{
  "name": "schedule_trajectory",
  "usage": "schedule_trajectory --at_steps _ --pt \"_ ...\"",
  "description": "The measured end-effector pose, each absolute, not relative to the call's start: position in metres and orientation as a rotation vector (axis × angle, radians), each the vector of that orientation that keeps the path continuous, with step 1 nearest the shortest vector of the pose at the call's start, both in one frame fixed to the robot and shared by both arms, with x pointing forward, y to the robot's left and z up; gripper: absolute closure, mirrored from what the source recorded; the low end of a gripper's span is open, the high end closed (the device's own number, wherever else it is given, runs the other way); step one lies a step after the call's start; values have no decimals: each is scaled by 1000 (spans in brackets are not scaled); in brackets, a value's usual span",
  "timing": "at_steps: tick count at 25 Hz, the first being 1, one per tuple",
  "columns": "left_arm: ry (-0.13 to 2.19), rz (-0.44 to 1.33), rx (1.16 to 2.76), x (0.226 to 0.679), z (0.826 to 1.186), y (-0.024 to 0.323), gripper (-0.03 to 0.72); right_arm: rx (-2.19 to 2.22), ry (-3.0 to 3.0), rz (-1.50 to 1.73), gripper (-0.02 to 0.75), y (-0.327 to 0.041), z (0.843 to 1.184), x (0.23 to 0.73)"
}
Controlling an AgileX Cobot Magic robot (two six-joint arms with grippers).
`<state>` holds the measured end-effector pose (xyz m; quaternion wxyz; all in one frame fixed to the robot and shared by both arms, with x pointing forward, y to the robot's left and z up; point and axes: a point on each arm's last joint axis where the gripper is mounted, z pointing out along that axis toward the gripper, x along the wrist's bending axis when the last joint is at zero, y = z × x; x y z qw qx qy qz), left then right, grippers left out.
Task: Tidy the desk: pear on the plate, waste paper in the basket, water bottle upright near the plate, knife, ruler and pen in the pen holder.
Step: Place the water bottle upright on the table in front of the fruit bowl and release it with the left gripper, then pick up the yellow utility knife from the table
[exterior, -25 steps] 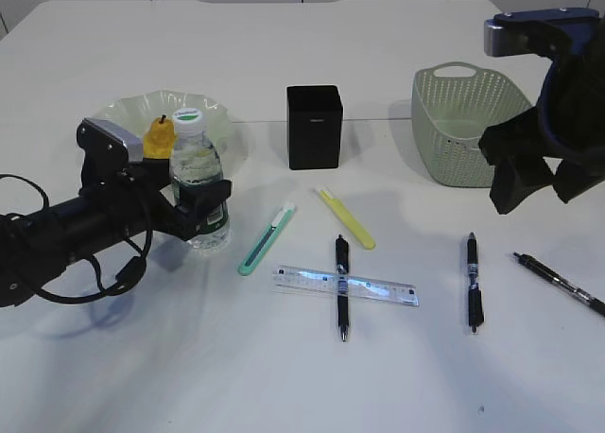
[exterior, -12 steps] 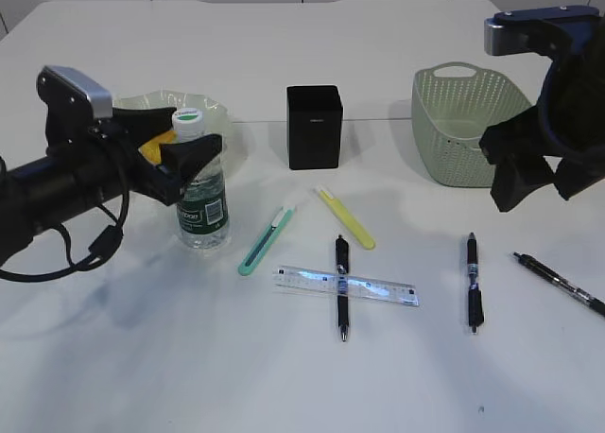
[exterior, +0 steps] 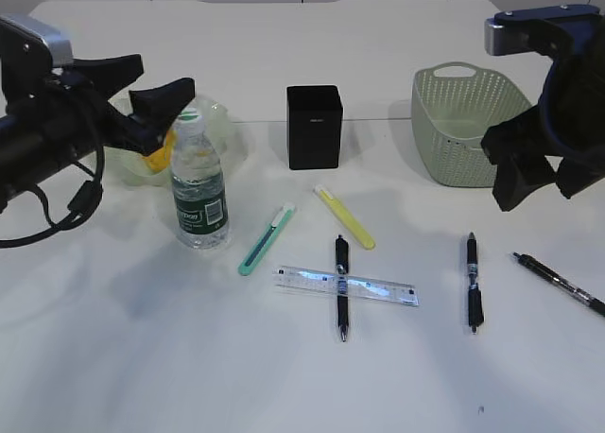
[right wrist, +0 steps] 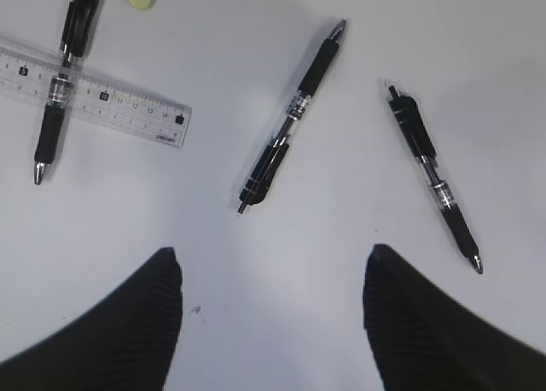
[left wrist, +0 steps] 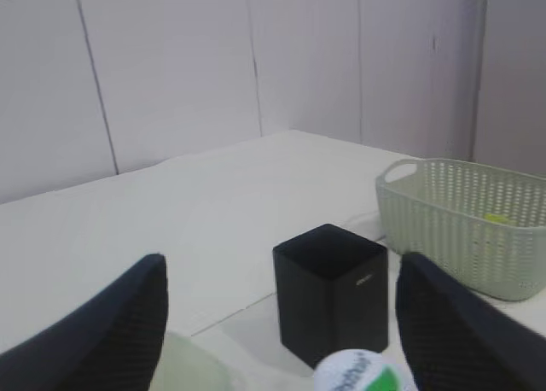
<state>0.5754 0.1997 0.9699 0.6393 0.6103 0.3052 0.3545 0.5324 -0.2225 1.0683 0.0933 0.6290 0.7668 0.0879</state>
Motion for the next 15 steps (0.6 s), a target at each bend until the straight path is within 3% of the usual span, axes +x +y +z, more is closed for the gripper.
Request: schedule_trajectory --at_steps 4,15 --pt "806 877 1337 583 970 224 97 1862 2271 271 244 -222 1068 533" --pt "1270 1164 1104 590 967 355 97 1861 2270 275 244 -222 1069 533"
